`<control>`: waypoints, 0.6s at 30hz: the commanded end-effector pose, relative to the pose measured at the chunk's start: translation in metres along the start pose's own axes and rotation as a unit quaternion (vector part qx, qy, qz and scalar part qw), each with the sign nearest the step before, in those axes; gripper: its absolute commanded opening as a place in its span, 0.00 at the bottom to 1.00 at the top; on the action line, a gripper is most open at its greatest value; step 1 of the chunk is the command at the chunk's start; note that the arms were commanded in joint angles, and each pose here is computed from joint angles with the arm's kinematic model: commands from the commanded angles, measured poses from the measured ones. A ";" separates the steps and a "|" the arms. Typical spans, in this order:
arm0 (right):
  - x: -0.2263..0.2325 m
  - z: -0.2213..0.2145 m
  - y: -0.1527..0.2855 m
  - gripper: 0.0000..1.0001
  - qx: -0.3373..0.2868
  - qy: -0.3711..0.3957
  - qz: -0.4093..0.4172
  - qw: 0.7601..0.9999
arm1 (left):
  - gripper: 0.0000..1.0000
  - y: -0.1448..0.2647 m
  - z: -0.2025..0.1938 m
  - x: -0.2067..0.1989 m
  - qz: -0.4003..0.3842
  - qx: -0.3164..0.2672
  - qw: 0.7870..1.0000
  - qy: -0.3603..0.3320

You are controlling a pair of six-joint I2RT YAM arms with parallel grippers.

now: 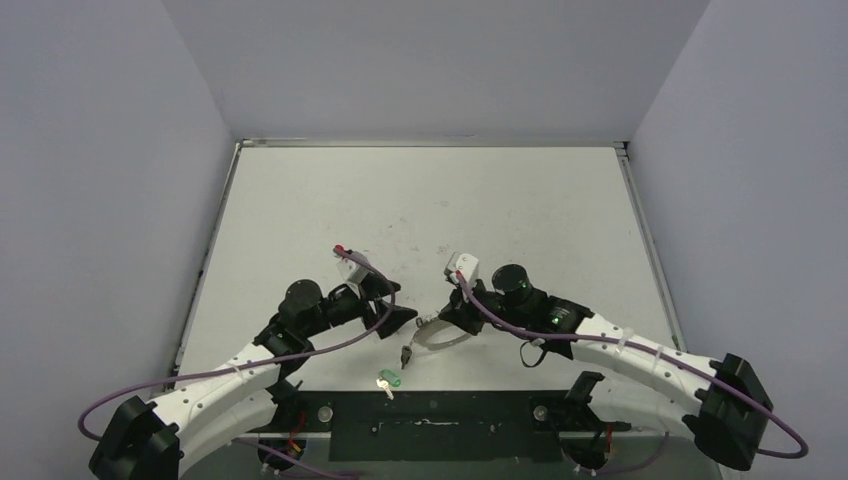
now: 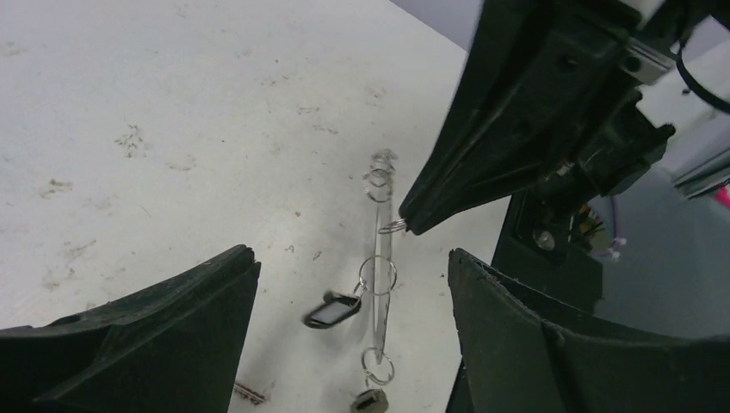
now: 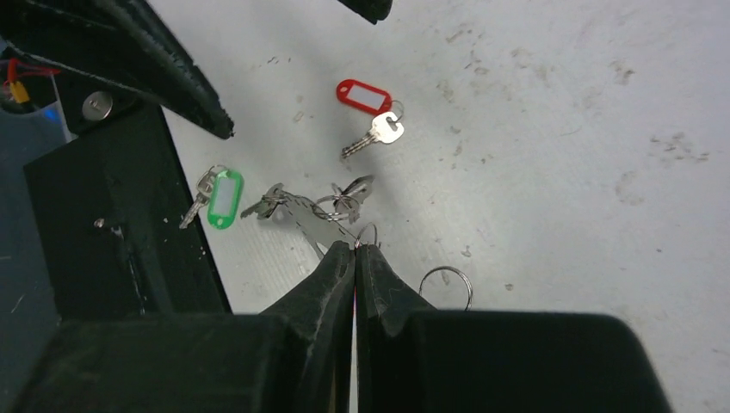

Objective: Put the keys on the keyring
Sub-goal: Pick up the keyring from the center of the board.

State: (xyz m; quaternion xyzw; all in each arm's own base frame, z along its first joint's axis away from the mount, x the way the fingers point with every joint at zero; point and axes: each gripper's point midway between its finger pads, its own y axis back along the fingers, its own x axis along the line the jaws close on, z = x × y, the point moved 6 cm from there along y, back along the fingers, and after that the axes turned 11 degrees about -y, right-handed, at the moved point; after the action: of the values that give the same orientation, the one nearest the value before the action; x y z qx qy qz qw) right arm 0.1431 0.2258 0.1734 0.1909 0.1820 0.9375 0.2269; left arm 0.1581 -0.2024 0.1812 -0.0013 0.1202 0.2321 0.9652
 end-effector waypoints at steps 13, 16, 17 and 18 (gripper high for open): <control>0.034 0.043 -0.029 0.00 -0.021 0.042 0.192 0.980 | 0.58 0.019 -0.006 -0.021 -0.077 -0.082 0.941 -0.321; 0.039 0.042 -0.025 0.00 -0.020 0.062 0.219 0.974 | 0.58 0.021 -0.013 -0.022 -0.094 -0.085 0.926 -0.357; 0.040 0.042 -0.024 0.00 -0.015 0.066 0.223 0.972 | 0.57 0.022 -0.015 -0.023 -0.101 -0.082 0.921 -0.367; 0.041 0.040 -0.024 0.00 -0.008 0.076 0.227 0.971 | 0.53 0.022 -0.018 -0.023 -0.109 -0.076 0.917 -0.376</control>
State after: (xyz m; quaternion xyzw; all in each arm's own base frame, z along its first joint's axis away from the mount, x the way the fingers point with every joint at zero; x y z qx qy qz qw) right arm 0.1432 0.2685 0.1813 0.2186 0.1850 0.9562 0.0600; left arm 0.1271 -0.1918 0.1594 0.0180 -0.1824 0.1507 0.9714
